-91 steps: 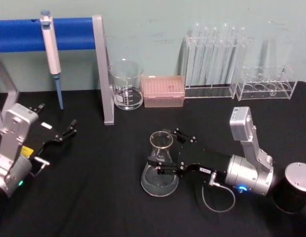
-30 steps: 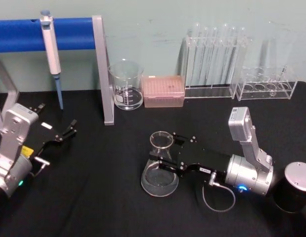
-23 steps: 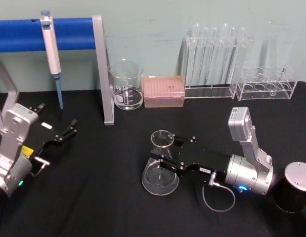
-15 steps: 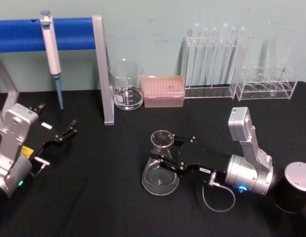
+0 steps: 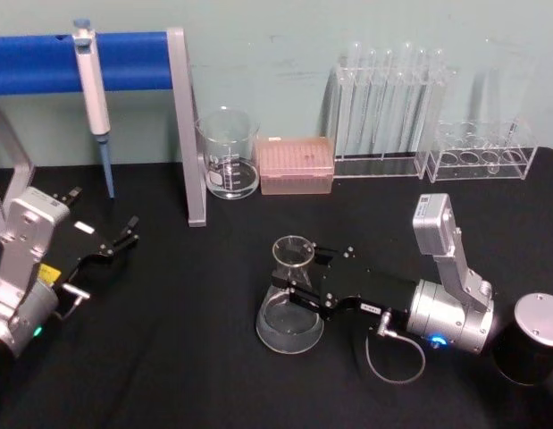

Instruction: Grasp the erlenmeyer flask with one hand, shake it three times, then place it back.

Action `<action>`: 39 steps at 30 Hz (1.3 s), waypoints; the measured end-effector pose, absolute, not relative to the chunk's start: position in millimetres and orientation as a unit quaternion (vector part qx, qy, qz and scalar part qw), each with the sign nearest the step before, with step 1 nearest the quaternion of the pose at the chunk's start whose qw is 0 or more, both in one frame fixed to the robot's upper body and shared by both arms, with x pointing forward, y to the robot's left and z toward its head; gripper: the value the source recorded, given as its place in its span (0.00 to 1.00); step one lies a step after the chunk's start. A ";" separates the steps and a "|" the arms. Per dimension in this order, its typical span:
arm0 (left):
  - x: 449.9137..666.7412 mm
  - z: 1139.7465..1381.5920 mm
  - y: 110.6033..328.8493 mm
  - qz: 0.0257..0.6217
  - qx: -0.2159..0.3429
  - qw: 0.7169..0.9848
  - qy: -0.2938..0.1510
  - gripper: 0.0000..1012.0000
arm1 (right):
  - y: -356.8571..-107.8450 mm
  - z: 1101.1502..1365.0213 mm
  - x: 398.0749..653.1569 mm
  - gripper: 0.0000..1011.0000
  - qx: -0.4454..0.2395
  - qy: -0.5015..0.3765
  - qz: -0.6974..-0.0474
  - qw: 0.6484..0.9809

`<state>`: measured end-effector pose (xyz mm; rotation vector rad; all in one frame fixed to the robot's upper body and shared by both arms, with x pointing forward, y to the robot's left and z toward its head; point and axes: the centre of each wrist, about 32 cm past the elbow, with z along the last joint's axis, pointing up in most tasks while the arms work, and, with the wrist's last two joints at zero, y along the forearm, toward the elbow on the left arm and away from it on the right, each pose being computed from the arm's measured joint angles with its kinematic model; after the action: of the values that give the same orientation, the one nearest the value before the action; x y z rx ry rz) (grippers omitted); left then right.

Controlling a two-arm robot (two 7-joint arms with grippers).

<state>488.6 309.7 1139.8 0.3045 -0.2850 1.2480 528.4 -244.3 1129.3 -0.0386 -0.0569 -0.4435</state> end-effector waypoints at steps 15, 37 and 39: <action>488.6 1139.7 309.7 0.580 0.142 0.791 -0.132 0.99 | -248.1 1144.8 529.4 0.45 0.005 -0.051 -0.249 0.967; 488.6 1139.8 309.7 0.580 0.141 0.791 -0.132 0.99 | -250.7 1214.2 538.0 0.45 0.047 -0.110 -0.330 0.936; 488.6 1139.8 309.7 0.580 0.141 0.791 -0.132 0.99 | -250.7 1215.1 537.7 0.45 0.049 -0.110 -0.332 0.935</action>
<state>488.6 309.7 1139.8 0.3045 -0.2850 1.2479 537.7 -250.7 1215.1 0.1010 -0.2251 -0.6792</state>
